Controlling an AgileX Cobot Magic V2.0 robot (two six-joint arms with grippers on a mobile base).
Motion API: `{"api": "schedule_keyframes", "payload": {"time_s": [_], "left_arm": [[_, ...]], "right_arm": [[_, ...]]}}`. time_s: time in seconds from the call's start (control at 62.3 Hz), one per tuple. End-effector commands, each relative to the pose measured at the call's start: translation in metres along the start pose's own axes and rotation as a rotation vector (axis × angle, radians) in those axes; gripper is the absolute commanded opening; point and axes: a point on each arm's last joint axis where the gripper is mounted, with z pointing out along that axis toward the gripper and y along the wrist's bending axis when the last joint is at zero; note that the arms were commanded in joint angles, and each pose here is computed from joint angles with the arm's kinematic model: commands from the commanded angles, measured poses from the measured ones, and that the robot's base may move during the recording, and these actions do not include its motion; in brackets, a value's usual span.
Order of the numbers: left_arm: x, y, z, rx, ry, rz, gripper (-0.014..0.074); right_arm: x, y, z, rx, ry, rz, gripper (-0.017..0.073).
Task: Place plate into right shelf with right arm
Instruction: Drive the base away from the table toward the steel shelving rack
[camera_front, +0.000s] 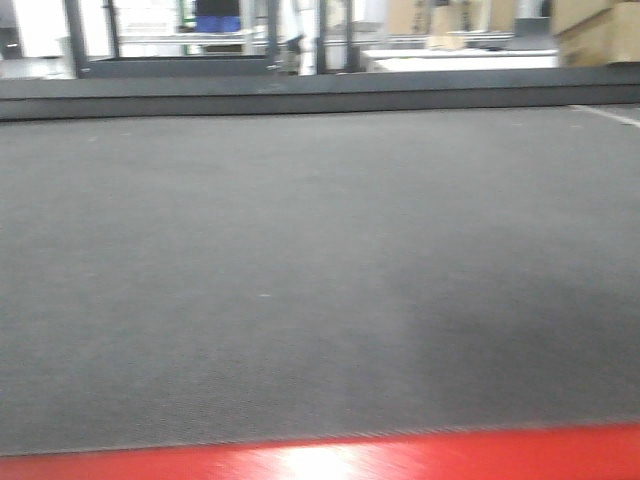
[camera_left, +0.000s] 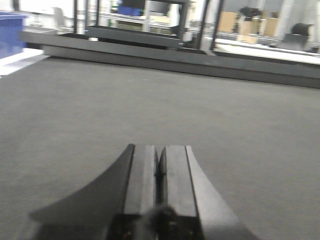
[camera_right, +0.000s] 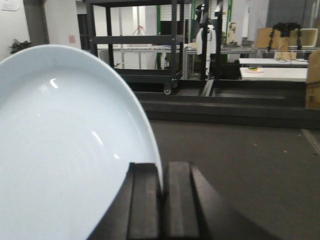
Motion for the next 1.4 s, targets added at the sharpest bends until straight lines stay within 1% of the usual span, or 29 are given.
{"api": "schedule_keyframes", "payload": {"time_s": [0.0,1.381], "left_arm": [[-0.0064,-0.0006,-0.0011,0.009,-0.096,-0.006,-0.0047],[-0.0064,-0.0006,-0.0011,0.009,-0.096,-0.006,-0.0047]], "right_arm": [[-0.0176,0.0025,-0.0016,-0.018,-0.118,-0.023,0.0029],[-0.0176,0.0025,-0.0016,-0.018,-0.118,-0.023,0.0029]]}}
